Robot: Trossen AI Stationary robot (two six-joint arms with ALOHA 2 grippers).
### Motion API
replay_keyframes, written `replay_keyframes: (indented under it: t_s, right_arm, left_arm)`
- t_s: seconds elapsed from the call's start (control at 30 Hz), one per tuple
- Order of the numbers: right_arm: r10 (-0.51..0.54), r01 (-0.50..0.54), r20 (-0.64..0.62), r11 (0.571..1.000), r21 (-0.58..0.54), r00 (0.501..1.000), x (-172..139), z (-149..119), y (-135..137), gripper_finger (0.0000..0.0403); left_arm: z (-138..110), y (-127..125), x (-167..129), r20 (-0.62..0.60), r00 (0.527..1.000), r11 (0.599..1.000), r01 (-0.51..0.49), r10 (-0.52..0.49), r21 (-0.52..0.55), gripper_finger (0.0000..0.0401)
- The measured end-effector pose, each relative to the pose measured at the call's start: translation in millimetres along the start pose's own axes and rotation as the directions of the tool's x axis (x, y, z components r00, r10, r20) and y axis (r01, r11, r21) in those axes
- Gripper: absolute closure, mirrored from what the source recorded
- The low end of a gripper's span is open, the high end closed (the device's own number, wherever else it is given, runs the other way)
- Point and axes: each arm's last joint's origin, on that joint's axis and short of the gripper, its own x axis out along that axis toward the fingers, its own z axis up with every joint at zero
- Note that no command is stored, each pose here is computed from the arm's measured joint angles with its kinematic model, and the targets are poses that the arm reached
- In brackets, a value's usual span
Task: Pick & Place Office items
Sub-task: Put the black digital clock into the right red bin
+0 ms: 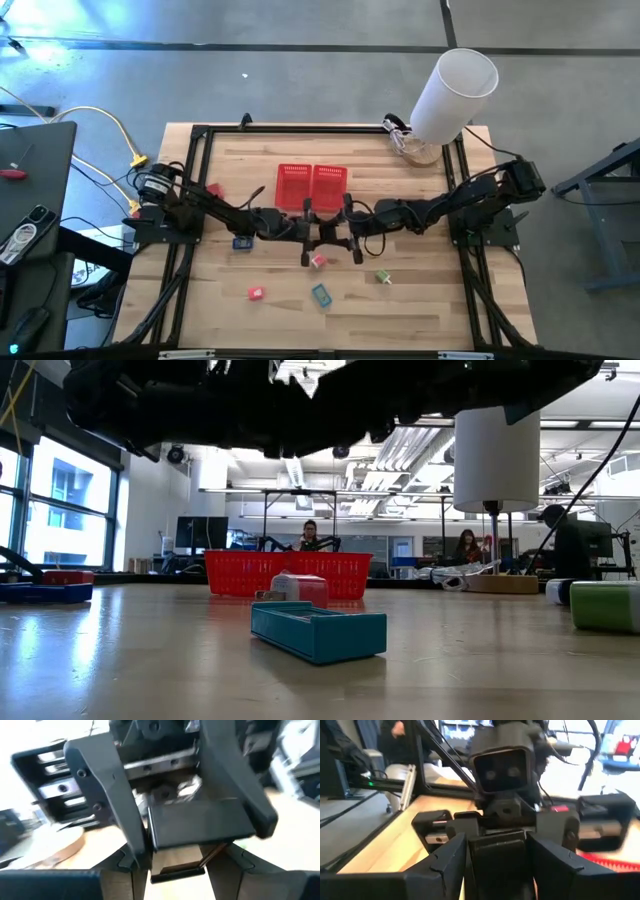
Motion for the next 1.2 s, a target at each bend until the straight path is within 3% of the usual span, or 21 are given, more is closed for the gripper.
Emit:
replay_keyframes:
  t_s: [0.2,0.37,0.53,0.67,0.97,1.2]
  right_arm:
    - [-0.037,0.049,-0.109,0.993,0.108,0.993,-11,1,3,0.0198]
    - [-0.067,0.086,-0.122,0.984,0.156,0.990,-13,2,7,0.0195]
    - [-0.259,0.273,-0.119,0.953,0.128,0.958,-15,2,2,0.0195]
    - [-0.369,0.380,-0.113,0.919,0.101,0.923,-16,2,-4,0.0195]
    - [-0.376,0.388,-0.104,0.909,0.149,0.921,-14,2,-5,0.0195]
    - [-0.375,0.391,-0.120,0.905,0.168,0.919,-12,-1,-12,0.0184]
  left_arm:
    - [-5,-8,-4,-0.159,0.970,0.972,-0.154,0.182,0.175,0.0255]
    - [1,-4,-4,-0.241,0.876,0.891,-0.342,0.417,0.300,0.0255]
    - [6,-5,2,-0.334,0.785,0.837,-0.393,0.521,0.381,0.0255]
    - [11,-7,7,-0.396,0.755,0.843,-0.392,0.523,0.368,0.0255]
    - [18,-3,12,-0.377,0.745,0.832,-0.453,0.551,0.320,0.0255]
    - [24,-2,17,-0.371,0.765,0.848,-0.435,0.526,0.303,0.0255]
